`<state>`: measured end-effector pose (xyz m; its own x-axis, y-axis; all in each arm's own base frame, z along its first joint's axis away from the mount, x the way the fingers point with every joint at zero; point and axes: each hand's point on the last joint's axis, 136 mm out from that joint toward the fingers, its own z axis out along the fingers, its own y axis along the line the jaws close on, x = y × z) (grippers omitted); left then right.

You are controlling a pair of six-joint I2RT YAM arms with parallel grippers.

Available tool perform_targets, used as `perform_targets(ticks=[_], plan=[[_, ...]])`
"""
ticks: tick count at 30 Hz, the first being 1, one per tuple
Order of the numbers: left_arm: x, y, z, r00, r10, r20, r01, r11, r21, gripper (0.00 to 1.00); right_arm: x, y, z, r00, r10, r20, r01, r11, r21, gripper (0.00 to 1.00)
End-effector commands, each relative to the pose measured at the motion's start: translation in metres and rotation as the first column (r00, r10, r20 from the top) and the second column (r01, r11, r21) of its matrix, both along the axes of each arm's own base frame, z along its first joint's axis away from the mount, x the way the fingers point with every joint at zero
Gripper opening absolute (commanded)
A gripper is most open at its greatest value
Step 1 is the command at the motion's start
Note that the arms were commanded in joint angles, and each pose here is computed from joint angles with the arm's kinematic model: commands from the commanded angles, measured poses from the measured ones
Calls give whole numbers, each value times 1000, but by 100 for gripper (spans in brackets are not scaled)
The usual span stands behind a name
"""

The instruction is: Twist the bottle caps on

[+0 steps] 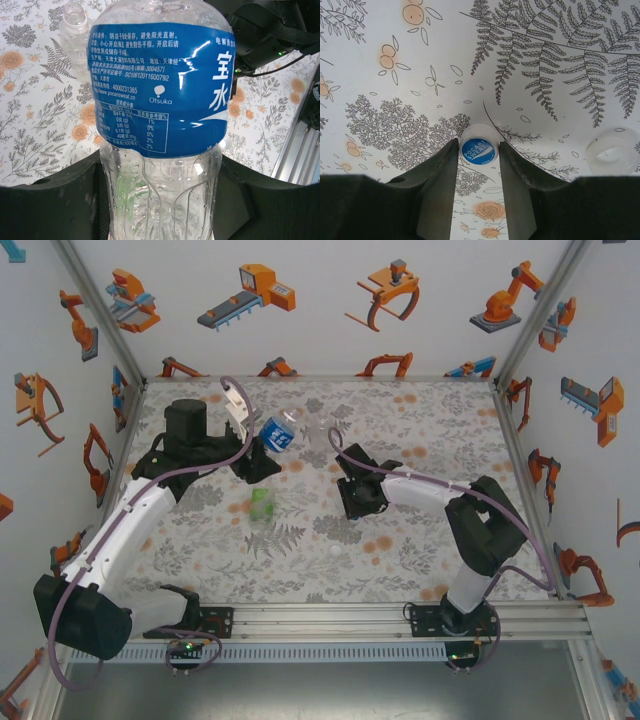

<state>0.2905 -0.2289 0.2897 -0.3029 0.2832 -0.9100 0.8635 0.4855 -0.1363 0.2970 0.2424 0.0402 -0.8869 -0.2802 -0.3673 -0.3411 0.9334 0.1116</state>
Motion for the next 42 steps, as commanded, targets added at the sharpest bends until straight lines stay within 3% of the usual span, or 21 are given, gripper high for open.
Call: perform_targets(ticks=[1, 27, 35, 42], plan=[[-6, -1, 3, 1000, -20, 18, 20, 1000, 1, 7, 2, 2, 6, 1000, -6, 9, 6, 1000, -9, 38], [-5, -2, 3, 1000, -18, 17, 18, 1000, -1, 7, 0, -2, 0, 1000, -8, -7, 8, 999, -38, 38], [-5, -2, 3, 1000, -18, 19, 18, 1000, 0, 7, 1, -3, 9, 1000, -11, 17, 11, 1000, -29, 23], [-11, -4, 0, 997, -54, 60, 53, 998, 25, 2, 1, 6, 46, 995, 60, 79, -65, 996, 58, 17]])
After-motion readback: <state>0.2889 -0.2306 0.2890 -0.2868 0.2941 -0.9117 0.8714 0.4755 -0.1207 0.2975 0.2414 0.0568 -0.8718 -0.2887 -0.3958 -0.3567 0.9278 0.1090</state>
